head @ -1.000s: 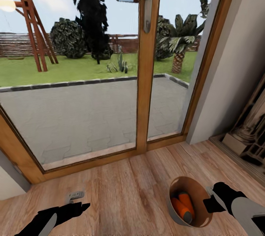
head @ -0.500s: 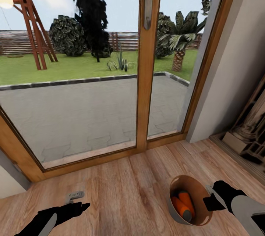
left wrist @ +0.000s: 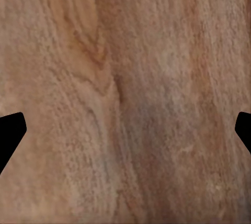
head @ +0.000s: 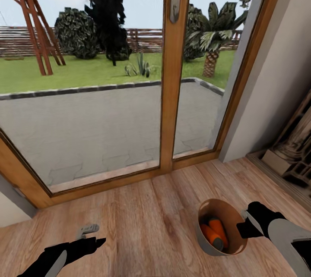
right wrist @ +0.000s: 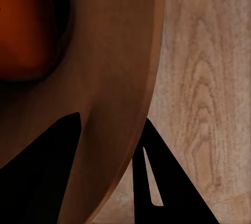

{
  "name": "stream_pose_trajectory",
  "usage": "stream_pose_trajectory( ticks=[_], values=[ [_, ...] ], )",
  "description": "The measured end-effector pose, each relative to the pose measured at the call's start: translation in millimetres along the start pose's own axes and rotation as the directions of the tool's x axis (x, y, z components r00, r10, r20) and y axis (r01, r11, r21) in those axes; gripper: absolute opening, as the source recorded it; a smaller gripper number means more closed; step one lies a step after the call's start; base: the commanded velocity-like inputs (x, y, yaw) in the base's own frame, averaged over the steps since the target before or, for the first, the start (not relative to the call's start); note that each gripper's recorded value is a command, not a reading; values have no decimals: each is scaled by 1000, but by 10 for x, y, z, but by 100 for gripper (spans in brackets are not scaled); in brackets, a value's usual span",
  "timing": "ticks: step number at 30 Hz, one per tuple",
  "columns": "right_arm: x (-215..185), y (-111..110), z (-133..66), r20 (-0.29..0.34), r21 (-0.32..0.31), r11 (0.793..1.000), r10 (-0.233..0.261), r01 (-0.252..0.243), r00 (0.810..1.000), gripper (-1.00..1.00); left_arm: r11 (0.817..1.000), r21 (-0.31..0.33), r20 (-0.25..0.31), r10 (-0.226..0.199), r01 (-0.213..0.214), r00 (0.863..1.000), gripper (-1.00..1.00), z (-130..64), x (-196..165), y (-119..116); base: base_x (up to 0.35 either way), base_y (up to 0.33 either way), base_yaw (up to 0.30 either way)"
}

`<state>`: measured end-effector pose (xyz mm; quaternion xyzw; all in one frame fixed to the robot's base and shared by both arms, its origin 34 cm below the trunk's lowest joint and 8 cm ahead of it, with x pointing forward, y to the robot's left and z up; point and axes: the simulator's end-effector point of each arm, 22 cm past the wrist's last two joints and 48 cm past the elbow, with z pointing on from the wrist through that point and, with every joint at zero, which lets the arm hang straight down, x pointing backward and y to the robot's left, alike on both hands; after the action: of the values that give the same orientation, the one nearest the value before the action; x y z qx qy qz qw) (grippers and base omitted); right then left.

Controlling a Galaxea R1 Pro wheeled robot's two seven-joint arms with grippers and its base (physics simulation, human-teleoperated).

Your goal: Put the three can of soda from the living room inside the tash can in the kitchen.

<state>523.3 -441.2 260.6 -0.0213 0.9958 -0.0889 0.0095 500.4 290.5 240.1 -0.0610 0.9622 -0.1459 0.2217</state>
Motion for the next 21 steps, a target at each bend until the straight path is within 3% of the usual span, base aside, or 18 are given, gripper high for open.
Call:
stream_pose_trajectory(
  ticks=[13, 14, 15, 16, 21],
  values=[
    [1, -1, 1, 0, 0, 1000, 0, 0, 1000, -100, 1000, -1, 2, 1, -1, 1000, 100, 0, -5, 2, 0, 0, 0],
    [1, -1, 1, 0, 0, 1000, 0, 0, 1000, 100, 1000, -1, 2, 1, -1, 1000, 100, 0, -5, 2, 0, 0, 0],
    [128, 104, 171, 51, -30, 999, 16, -14, 999, 100, 1000, -1, 1, 0, 0, 1000, 100, 2, -2, 4, 0, 0, 0],
    [268, 78, 231, 26, -12, 1000, -16, 16, 1000, 100, 1000, -2, 1, 0, 0, 1000, 100, 3, -1, 5, 0, 0, 0],
    [261, 92, 229, 29, -18, 1000, -6, 6, 1000, 100, 1000, -1, 1, 0, 0, 1000, 100, 3, -3, 3, 0, 0, 0]
  ],
)
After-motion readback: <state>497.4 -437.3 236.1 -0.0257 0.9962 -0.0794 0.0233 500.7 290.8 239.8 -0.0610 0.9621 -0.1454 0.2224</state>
